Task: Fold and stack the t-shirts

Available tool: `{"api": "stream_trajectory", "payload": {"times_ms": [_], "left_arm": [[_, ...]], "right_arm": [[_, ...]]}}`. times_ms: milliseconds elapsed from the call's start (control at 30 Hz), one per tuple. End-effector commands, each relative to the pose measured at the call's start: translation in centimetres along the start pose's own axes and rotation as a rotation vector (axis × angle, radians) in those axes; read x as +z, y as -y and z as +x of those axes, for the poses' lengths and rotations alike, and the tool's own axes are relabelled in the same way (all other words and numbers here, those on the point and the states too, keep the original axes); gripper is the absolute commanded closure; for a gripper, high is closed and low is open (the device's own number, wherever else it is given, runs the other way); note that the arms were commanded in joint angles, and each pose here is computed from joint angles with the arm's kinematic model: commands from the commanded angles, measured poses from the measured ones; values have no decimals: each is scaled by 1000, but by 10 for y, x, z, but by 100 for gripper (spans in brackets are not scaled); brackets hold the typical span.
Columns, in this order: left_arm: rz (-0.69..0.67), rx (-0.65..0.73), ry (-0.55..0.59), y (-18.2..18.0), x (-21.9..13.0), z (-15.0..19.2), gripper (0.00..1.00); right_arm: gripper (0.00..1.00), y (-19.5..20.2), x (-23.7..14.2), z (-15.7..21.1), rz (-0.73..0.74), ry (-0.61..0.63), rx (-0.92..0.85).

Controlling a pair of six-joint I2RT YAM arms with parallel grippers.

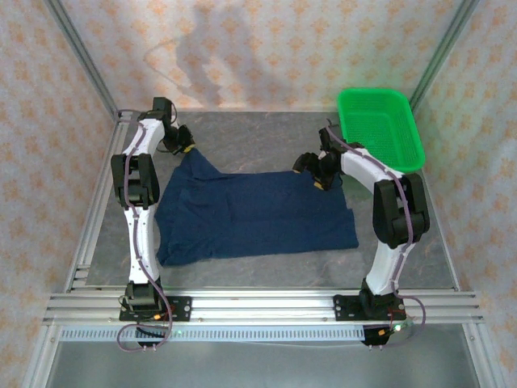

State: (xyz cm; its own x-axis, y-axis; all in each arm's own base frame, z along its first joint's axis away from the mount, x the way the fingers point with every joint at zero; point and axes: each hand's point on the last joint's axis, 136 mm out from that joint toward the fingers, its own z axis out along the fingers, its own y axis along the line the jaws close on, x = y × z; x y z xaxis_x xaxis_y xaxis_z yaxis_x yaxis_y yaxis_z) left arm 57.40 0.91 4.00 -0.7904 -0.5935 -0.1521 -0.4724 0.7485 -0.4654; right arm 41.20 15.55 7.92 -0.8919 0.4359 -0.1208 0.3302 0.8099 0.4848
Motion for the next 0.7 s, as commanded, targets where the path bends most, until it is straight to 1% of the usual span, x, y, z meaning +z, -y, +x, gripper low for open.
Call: {"api": "stream_trajectory", "payload": {"times_ms": [0,33,200,333,433,567,667], "left_arm": [[-42,16,0,-6,-5,-1,98],[-46,16,0,-6,-6,-1,100],[-38,27,21,-1,-15,-2,100],[-17,59,50,15,-32,-3,100],[-2,67,65,26,-45,-2,100],[24,57,64,35,-52,1,100],[24,53,60,38,-56,5,100]], "right_arm": [[17,-4,-9,-10,-8,21,7],[17,-3,-11,-11,-8,24,10],[17,0,-15,-17,-5,44,16],[17,4,-19,-22,1,61,22],[17,15,-25,-29,32,86,45],[17,33,-30,-39,71,112,91],[17,35,-31,-45,63,122,105]]}}
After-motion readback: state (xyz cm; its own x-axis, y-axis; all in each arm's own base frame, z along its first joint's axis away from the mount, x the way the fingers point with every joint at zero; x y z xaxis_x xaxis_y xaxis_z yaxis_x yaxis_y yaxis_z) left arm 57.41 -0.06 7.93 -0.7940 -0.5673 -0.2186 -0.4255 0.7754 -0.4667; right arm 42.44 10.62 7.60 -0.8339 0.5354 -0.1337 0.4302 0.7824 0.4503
